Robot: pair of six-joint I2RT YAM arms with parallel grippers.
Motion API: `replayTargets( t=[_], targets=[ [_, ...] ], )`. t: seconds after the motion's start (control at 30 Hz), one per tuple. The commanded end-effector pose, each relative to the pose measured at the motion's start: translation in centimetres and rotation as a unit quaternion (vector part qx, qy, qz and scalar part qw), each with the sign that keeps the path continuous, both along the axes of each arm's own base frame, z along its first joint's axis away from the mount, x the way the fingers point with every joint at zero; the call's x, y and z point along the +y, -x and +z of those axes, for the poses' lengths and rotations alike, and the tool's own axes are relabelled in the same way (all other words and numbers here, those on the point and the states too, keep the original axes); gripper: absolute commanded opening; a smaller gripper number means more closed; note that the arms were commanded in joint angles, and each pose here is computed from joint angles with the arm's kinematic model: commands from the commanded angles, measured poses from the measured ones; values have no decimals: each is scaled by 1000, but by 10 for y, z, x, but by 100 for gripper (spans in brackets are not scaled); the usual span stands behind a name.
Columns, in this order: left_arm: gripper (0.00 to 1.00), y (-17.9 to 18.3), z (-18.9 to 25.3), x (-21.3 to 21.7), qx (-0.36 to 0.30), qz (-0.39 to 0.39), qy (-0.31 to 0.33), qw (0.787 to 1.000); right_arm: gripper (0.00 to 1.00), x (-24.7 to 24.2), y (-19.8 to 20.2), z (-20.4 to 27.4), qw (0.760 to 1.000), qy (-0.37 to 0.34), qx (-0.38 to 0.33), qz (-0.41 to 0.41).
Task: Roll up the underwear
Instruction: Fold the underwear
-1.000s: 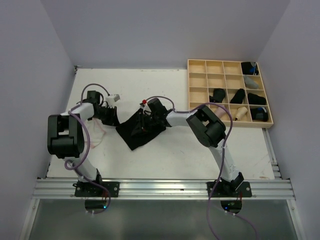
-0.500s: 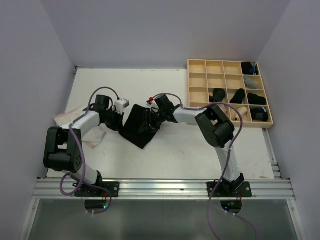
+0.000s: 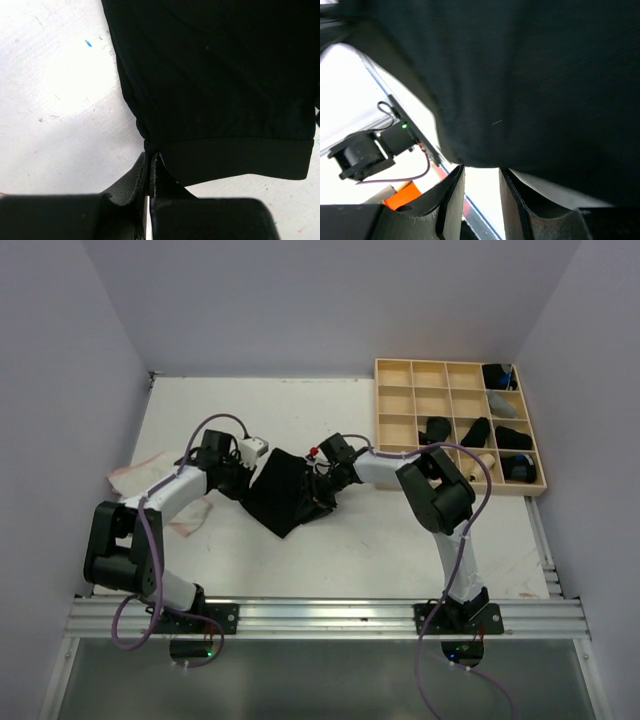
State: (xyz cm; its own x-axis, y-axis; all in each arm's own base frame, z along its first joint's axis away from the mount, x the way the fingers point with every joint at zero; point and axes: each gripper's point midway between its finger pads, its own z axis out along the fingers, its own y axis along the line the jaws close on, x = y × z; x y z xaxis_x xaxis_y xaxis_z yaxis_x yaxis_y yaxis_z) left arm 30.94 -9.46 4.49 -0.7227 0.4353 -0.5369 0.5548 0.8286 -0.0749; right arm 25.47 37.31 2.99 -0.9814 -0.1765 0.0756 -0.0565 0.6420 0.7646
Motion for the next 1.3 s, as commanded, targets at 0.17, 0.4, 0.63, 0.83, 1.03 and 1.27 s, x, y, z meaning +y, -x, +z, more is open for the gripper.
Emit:
replayTargets(
  t=[0.17,0.4,0.63,0.83,1.03,1.27],
  targets=[
    [0,-8,29,-14,-90,-36,-33,995,36,11,-4,-22,999,9,49,-9],
    [0,5,33,-39,-118,-80,-55,988,35,12,-9,-18,999,1,42,-13],
    [0,37,24,-76,-107,-140,-41,984,35,10,-9,-17,999,0,39,-16],
    [0,48,16,-100,-93,-160,-22,983,35,10,-10,-17,999,-3,36,-16],
    [0,58,12,-118,-76,-171,0,982,34,8,-8,-16,999,-2,32,-19],
    [0,64,3,-123,-57,-186,-4,981,33,5,-12,-5,1000,-7,7,-17]
  ],
)
